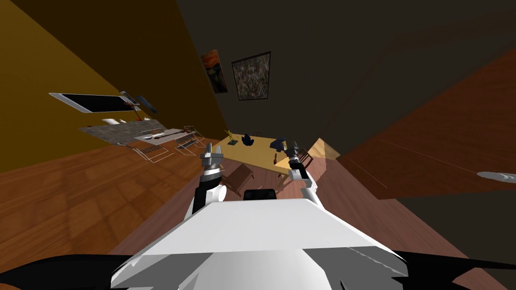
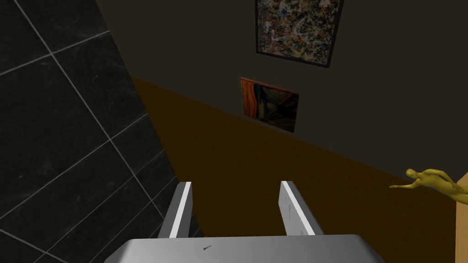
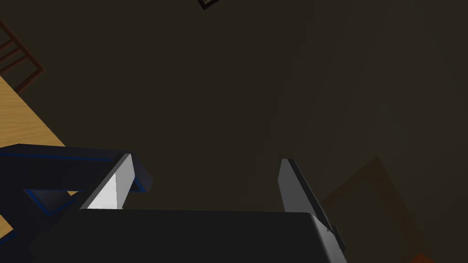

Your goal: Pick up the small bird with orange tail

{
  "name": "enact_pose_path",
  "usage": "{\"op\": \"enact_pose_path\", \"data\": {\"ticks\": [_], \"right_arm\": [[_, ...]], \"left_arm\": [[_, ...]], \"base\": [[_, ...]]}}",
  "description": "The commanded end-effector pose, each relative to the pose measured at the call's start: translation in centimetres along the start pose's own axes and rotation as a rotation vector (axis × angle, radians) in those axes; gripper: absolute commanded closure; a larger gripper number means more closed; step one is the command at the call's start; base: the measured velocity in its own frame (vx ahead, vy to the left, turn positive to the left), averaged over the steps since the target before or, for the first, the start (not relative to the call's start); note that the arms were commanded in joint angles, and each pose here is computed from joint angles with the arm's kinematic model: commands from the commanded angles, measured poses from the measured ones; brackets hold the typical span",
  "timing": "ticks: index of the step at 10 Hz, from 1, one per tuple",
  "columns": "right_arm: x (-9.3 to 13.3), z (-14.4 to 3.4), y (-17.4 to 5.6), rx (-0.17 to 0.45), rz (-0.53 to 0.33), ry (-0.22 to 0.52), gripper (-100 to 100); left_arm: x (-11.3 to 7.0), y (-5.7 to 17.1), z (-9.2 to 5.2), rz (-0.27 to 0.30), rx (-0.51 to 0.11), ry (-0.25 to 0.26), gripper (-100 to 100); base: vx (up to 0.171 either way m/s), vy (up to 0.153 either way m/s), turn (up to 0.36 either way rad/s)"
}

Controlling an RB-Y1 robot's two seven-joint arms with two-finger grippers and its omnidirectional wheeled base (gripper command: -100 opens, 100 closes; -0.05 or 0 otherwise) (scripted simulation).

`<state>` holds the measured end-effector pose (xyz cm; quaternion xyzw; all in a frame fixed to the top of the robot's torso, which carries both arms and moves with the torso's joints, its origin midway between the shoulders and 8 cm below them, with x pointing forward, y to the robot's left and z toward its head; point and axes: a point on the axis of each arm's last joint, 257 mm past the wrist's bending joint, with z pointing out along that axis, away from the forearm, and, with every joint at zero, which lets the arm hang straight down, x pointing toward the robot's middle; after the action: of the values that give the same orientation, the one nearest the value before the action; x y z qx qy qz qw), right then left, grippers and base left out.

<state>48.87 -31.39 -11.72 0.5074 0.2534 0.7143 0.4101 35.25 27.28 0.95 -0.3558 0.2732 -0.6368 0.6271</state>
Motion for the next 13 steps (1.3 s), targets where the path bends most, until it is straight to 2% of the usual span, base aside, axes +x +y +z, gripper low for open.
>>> {"op": "enact_pose_path", "data": {"ticks": [1, 2, 3, 4, 5, 6, 7, 8, 9, 10, 13], "right_arm": [[-2.1, 0.4, -0.7, 0.026, 0.047, -0.041, -100], [-2.6, 0.2, -1.2, 0.035, 0.064, -0.051, -100], [-3.5, 1.0, -1.1, 0.037, 0.102, -0.068, -100], [-4.6, 0.5, -2.2, 0.057, 0.117, -0.093, -100], [-5.7, 1.2, -2.4, 0.062, 0.158, -0.118, -100], [-6.6, 0.8, -3.2, 0.077, 0.172, -0.139, -100], [-6.6, 0.8, -3.2, 0.077, 0.172, -0.139, -100], [-7.8, 1.3, -3.5, 0.082, 0.227, -0.168, -100], [-8.6, 0.9, -4.2, 0.094, 0.230, -0.187, -100], [-9.8, 1.4, -4.5, 0.097, 0.283, -0.218, -100], [-12.4, 0.8, -6.3, 0.121, 0.350, -0.290, -100]], "left_arm": [[0.0, 0.0, 0.0, 0.000, 0.000, 0.000, 0], [0.0, 0.0, 0.0, 0.000, 0.000, 0.000, 0], [0.0, 0.0, 0.0, 0.000, 0.000, 0.000, 0], [0.0, 0.0, 0.0, 0.000, 0.000, 0.000, 0], [0.0, 0.0, 0.0, 0.000, 0.000, 0.000, 0], [0.0, 0.0, 0.0, 0.000, 0.000, 0.000, 0], [0.0, 0.0, 0.0, 0.000, 0.000, 0.000, 0], [0.0, 0.0, 0.0, 0.000, 0.000, 0.000, 0], [0.0, 0.0, 0.0, 0.000, 0.000, 0.000, 0], [0.0, 0.0, 0.0, 0.000, 0.000, 0.000, 0], [0.0, 0.0, 0.0, 0.000, 0.000, 0.000, 0]], "base": [[0.004, 0.004, 0.082], [0.005, 0.003, 0.056], [0.005, 0.006, 0.121], [0.007, 0.002, 0.050], [0.007, 0.005, 0.078], [0.007, 0.004, 0.058], [0.000, 0.000, 0.000], [0.004, 0.007, 0.103], [0.006, 0.003, 0.066], [0.007, 0.005, 0.096], [0.007, 0.001, 0.072]]}}
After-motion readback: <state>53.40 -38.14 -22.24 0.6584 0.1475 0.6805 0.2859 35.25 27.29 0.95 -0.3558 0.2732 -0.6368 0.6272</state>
